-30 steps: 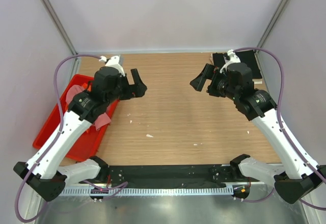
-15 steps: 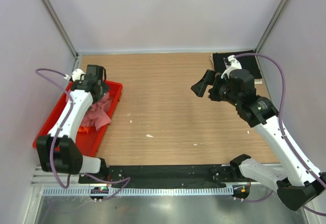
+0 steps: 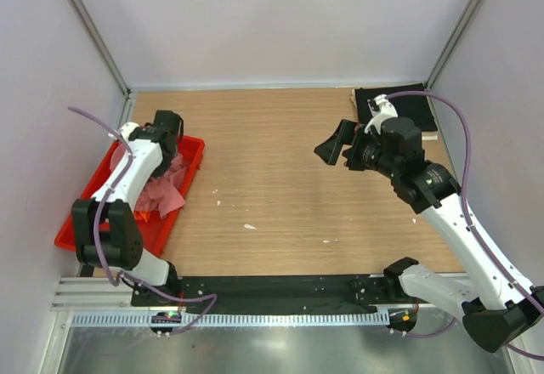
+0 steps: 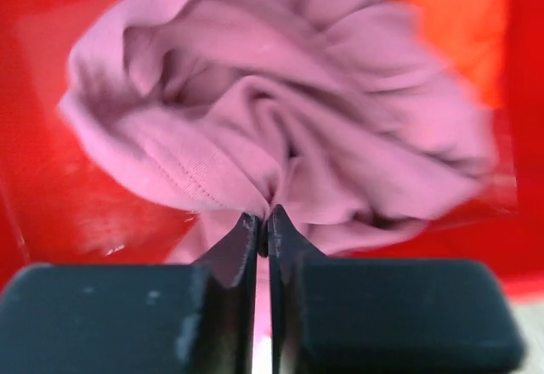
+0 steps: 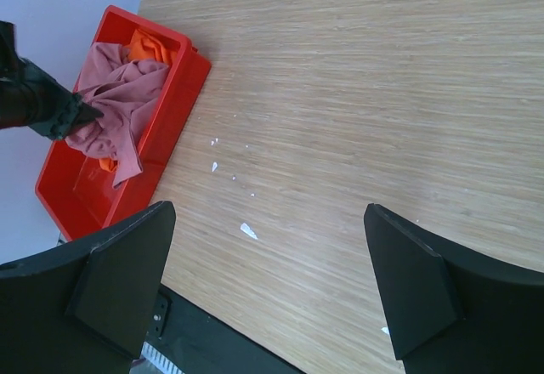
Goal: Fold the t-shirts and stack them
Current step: Grab the tshirt from the pile, then move the tshirt to the center of the board
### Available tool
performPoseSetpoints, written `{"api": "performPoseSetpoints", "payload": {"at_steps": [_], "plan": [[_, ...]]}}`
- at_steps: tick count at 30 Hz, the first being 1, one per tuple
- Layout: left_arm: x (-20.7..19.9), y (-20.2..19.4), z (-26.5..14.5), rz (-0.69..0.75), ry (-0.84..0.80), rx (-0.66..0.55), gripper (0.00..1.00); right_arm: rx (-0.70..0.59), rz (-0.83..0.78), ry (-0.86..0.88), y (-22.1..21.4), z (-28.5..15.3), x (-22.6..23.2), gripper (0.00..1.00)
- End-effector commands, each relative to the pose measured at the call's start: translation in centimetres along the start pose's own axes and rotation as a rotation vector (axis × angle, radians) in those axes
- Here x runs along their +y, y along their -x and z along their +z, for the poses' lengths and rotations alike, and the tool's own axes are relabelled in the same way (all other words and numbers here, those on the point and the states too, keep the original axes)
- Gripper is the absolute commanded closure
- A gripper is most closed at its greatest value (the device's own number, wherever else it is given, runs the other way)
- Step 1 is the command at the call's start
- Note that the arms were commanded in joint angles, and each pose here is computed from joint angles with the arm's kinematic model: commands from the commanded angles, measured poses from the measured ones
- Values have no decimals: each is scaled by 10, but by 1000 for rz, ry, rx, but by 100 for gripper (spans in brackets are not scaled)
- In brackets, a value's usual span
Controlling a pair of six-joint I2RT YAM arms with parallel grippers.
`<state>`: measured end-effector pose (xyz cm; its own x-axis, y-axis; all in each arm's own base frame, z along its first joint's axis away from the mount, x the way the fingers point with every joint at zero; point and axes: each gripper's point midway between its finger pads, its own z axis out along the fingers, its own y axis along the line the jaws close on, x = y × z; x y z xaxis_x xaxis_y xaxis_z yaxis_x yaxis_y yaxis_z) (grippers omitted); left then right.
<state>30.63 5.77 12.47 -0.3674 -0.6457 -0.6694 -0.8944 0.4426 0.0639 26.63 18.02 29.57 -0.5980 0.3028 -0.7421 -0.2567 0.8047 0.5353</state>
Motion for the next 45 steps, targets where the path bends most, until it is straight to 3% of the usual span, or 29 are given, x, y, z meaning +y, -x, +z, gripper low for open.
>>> {"api": "performPoseSetpoints", "payload": {"at_steps": [1,3,6,7,11,14,18,23,28,30,31,32,33,35,36,37,38,41,44,45], "plan": [[-41,87,-63,-144,-284,-177,100,-60,-39,61,15,-4,14,0],[-48,122,-108,-182,-448,-238,100,-68,-32,58,17,-5,15,0],[-73,177,-205,-300,-832,-307,100,-92,-18,43,24,-6,14,0],[-81,201,-256,-348,-1015,-335,100,-100,-12,36,26,-5,13,0],[-89,225,-383,-401,-1480,-280,100,-137,20,-10,43,-4,13,0],[-89,213,-441,-367,-1728,-153,100,-136,45,-40,46,-3,9,1],[-83,168,-481,-289,-1919,-39,100,-140,72,-42,44,-7,9,1],[-77,123,-497,-188,-1972,-35,100,-173,102,-75,42,-9,-1,1],[-96,156,-505,-341,-1971,-132,100,-167,102,-43,39,-5,3,1],[-126,161,-511,-401,-1994,-100,100,-178,100,-35,41,-5,4,1],[-119,179,-535,-441,-2054,-108,100,-182,100,-30,41,-6,5,1],[-155,166,-532,-436,-2049,-26,100,-188,95,-26,42,-7,5,1],[-157,173,-547,-451,-2088,-15,100,-193,90,-25,43,-7,5,1],[-136,197,-598,-506,-2224,11,100,-199,86,-31,45,-9,5,1],[-159,190,-598,-490,-2222,37,100,-190,77,-38,44,-8,4,1],[-153,193,-611,-492,-2253,35,100,-186,72,-36,44,-10,5,1],[-124,207,-638,-519,-2331,12,100,-191,69,-28,47,-12,8,1],[-124,194,-639,-489,-2322,44,100,-193,61,-28,47,-15,8,1],[-89,198,-636,-506,-2326,-2,100,-197,65,-36,44,-18,5,1],[-109,183,-613,-503,-2257,10,100,-197,71,-39,43,-18,4,1]]}}
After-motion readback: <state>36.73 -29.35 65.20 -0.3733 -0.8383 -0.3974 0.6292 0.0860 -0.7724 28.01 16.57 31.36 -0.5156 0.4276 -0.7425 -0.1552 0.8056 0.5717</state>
